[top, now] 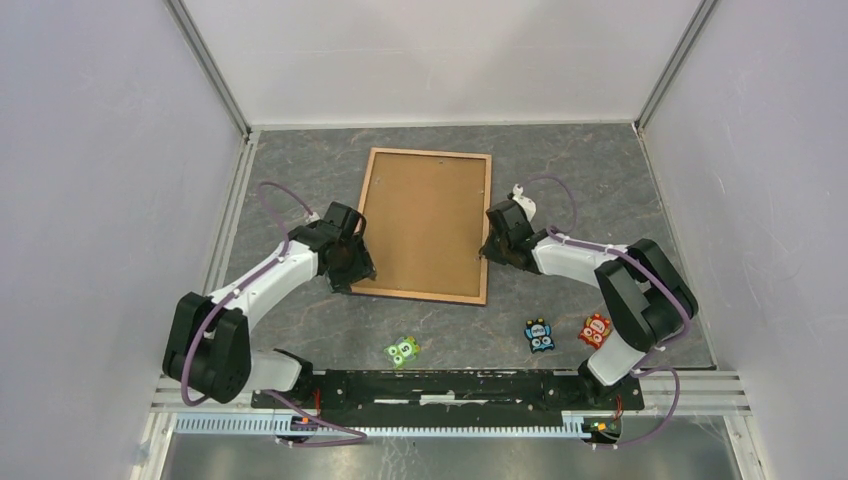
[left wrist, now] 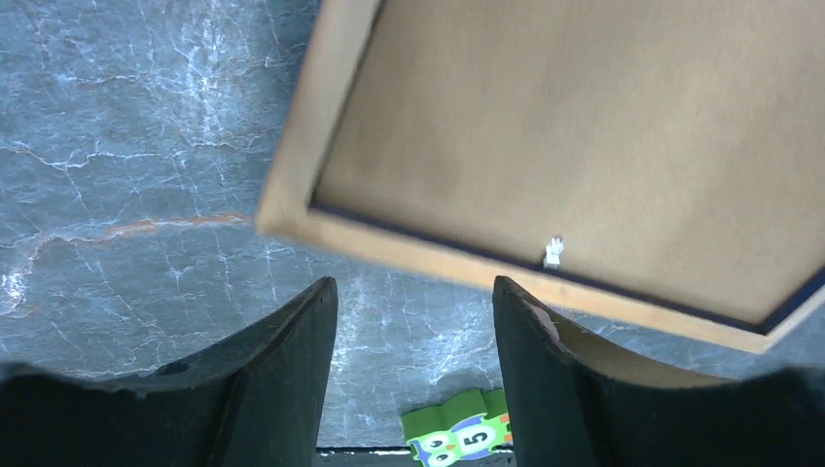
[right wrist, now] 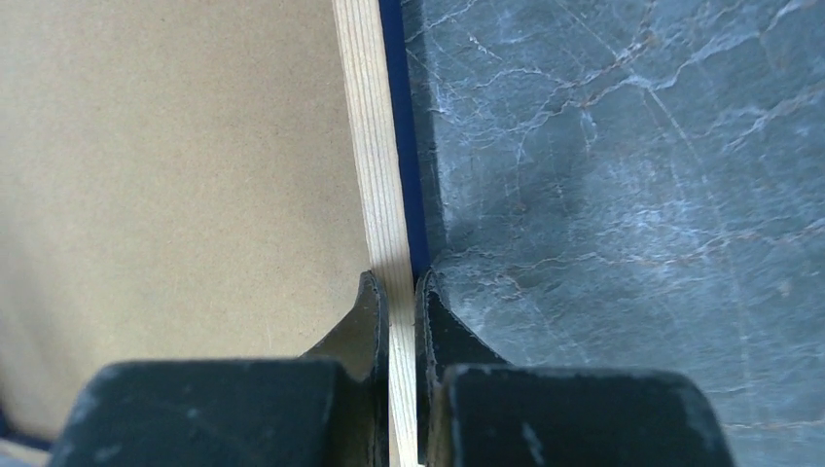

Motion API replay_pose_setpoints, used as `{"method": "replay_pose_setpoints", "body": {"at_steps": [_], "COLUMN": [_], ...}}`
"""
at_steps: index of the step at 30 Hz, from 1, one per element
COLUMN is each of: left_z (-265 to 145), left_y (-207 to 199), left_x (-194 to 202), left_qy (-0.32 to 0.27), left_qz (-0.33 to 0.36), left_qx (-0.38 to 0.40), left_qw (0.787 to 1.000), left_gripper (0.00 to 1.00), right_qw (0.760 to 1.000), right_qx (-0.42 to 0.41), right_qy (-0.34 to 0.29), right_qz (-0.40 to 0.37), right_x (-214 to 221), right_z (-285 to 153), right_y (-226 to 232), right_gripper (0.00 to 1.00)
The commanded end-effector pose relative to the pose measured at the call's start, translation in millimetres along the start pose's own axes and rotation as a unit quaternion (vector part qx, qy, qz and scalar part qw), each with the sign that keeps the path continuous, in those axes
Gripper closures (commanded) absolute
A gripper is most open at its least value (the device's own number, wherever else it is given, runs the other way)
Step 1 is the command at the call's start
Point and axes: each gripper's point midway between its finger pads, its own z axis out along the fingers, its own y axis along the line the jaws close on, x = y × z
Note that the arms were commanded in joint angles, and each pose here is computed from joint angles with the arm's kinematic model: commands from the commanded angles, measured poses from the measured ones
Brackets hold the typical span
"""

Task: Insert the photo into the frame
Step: Adjust the photo frame at the center of the board.

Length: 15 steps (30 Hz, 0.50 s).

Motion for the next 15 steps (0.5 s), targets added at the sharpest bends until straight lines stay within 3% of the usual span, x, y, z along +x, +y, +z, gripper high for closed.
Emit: {"method": "replay_pose_setpoints", "body": {"at_steps": [1, 8, 12, 15], "left_z": [-14, 3, 16, 24], "left_y": [-11, -35, -59, -60], "left_x": [-5, 8, 12, 12], "left_qy": [-0.010, 0.028, 0.062, 0.068], "left_qz": [-0.014, -0.110, -0.177, -0.197], "left_qx": [0.023, 0.083, 0.122, 0.117], "left_qw": [1.000, 0.990, 0.975, 0.971], "left_gripper": [0.29, 0.28, 0.31, 0.33], "right_qw": [0.990, 0.980, 0.982, 0.988], "right_qx": [0.033, -0.006, -0.041, -0.043], "right_qy": [0.021, 0.013, -0.005, -0.010], "right_qz": [0.134, 0.198, 0.185, 0.147], "right_x": [22, 55, 63, 61], "right_z": [13, -2, -13, -17], "right_y": [-8, 25, 54, 58], "right_gripper": [1.00, 1.00, 0.73, 0.58]}}
